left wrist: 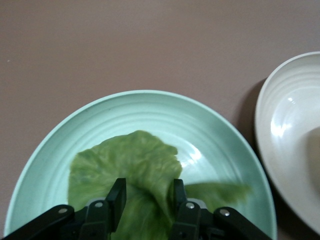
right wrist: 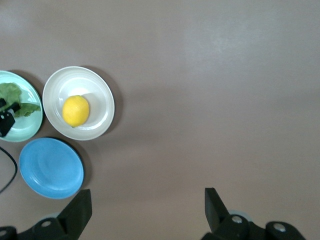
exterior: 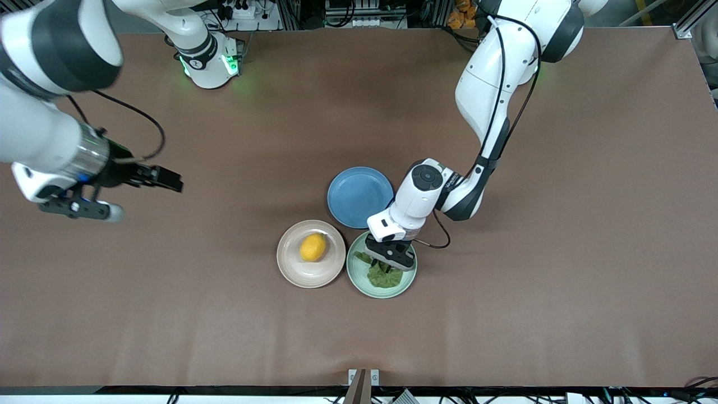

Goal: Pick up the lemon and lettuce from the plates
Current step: 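Close the left gripper on the lettuce while the right gripper reaches the lemon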

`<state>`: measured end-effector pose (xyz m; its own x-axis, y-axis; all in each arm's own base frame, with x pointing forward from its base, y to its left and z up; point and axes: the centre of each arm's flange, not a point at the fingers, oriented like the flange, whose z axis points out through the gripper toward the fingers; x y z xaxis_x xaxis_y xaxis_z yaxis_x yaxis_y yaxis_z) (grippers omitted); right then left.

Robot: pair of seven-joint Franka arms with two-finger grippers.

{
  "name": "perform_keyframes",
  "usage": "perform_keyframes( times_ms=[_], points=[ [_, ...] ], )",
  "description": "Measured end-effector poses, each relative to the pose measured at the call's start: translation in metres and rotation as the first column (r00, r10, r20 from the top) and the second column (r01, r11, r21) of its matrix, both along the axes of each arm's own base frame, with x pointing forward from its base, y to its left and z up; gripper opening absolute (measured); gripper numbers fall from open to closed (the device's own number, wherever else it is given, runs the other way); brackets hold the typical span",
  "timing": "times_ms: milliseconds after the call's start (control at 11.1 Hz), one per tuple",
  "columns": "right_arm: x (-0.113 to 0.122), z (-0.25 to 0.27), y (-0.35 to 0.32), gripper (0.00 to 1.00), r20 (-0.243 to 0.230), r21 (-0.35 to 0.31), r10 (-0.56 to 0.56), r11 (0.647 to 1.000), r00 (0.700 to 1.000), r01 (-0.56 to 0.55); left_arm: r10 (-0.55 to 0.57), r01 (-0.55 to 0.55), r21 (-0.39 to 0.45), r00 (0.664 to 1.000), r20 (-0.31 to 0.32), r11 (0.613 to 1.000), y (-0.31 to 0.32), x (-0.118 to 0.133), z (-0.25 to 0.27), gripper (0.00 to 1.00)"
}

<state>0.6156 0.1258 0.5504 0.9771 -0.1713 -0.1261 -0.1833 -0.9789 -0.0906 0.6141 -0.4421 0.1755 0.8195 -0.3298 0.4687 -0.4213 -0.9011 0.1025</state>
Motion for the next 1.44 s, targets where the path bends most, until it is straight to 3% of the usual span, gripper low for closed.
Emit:
perform_keyframes(
  times_ms=[269,359,808,988,1257,1437],
  points=[
    [0.012,-0.030,0.027,1.00,-0.003,0.000,-0.014,1.000,1.000,0.014,0.021,-0.021,-0.025,1.000,0.002,0.999,-0.010,-0.003,0.008,0.30],
    [0.014,-0.039,0.033,1.00,-0.009,-0.002,-0.017,1.000,1.000,0.017,0.028,-0.028,-0.029,1.000,0.001,0.999,-0.011,-0.003,0.009,0.21],
    [0.028,-0.088,0.081,1.00,-0.004,0.029,-0.060,0.998,0.998,0.060,0.036,-0.037,-0.027,0.999,-0.007,0.999,-0.009,-0.003,0.006,0.15],
    [0.033,-0.120,0.113,1.00,0.005,0.026,-0.099,0.995,0.995,0.099,0.036,-0.037,-0.022,0.999,-0.012,0.999,-0.008,-0.005,0.002,0.13],
    [0.037,-0.167,0.148,1.00,0.018,0.018,-0.154,0.988,0.988,0.154,0.037,-0.037,-0.021,0.999,-0.013,0.999,-0.008,-0.005,0.001,0.02],
    [0.039,-0.205,0.162,1.00,0.007,0.003,-0.182,0.983,0.983,0.182,0.036,-0.036,-0.014,0.999,-0.022,0.999,-0.008,-0.006,0.001,0.02]
  ],
)
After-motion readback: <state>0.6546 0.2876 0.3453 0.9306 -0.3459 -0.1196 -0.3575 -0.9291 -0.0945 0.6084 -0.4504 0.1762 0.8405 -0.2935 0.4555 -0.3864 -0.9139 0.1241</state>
